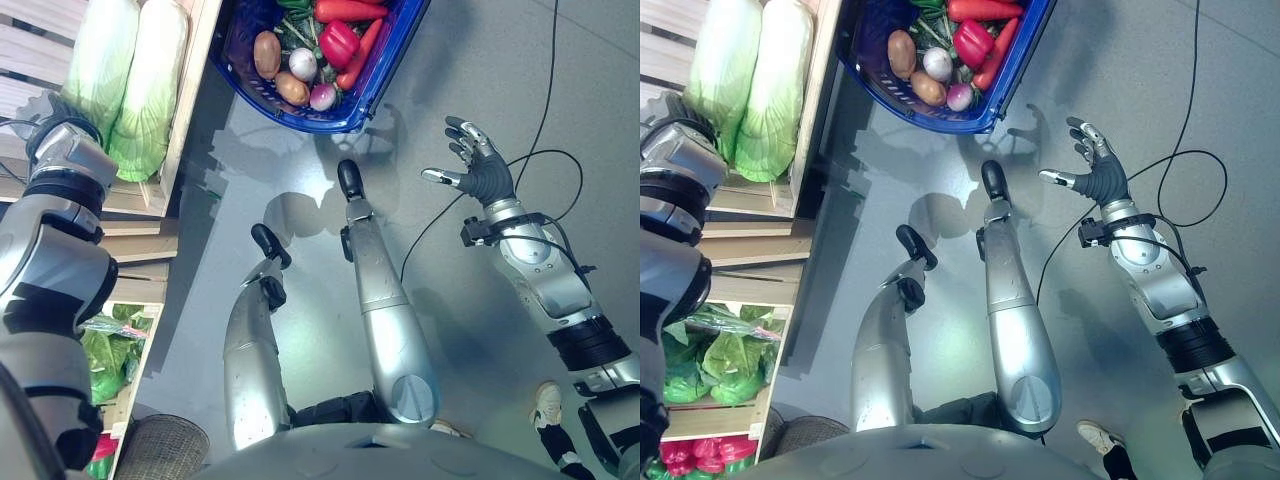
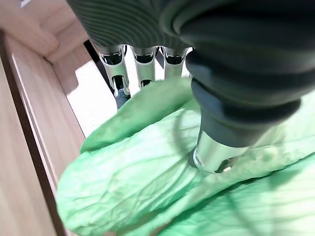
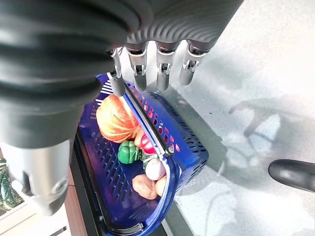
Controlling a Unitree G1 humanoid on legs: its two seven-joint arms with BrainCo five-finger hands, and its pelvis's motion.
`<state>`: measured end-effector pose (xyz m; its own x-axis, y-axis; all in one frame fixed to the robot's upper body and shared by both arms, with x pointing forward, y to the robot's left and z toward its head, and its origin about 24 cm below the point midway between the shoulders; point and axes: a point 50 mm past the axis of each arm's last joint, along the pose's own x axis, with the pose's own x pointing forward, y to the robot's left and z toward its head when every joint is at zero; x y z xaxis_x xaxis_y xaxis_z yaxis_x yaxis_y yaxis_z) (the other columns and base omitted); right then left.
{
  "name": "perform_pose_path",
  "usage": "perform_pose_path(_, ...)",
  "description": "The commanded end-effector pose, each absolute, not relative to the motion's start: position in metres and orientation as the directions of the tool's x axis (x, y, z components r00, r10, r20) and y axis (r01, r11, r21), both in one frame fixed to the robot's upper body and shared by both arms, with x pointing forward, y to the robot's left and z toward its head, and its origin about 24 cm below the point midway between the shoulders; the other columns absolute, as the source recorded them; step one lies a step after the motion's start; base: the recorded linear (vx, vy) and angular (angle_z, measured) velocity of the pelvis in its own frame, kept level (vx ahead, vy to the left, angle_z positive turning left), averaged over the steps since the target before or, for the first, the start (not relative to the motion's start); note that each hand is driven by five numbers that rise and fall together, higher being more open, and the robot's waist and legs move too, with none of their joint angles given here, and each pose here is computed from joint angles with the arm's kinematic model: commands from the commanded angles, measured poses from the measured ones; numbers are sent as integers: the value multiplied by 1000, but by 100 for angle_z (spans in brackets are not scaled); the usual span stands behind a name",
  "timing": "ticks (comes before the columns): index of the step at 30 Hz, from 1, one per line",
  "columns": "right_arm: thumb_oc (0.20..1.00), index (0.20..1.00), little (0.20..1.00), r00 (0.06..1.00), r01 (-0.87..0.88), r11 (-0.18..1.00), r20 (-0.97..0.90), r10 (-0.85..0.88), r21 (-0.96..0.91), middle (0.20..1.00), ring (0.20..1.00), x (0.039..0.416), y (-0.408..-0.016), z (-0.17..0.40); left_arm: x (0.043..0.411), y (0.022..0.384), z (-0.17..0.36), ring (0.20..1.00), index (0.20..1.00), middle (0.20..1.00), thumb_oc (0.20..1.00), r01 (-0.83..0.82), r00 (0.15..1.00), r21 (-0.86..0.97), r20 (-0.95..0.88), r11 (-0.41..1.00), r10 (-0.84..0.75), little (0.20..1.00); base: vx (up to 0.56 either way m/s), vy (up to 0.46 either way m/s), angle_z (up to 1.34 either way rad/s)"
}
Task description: Pick up fruits and vegetables into the basket
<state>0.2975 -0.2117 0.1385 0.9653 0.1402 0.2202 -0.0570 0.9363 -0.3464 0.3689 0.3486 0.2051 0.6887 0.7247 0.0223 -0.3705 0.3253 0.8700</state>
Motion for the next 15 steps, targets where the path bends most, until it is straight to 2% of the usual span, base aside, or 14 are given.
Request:
perform_pose_path(1,1000,1000,1000,939,-55,939,303,164,-339,1000,1000,284,-207,146,368,346,188,200,200,200,200,-478,717,748,30,460,696,200,-25,-8,6)
perform_pose_path(10,1000,1000,1000,910,-21,943,383,155,-332,1000,1000,272,-207,152,366,327,176,200,200,200,200,-610,769,459,144,646,623,200,-26,-18,7)
perform_pose_path(15,1000,1000,1000,882,6,947,448,146,-320,1000,1000,264,-207,158,355,312,162,200,200,200,200,-612,790,341,234,713,566,200,-37,-57,8)
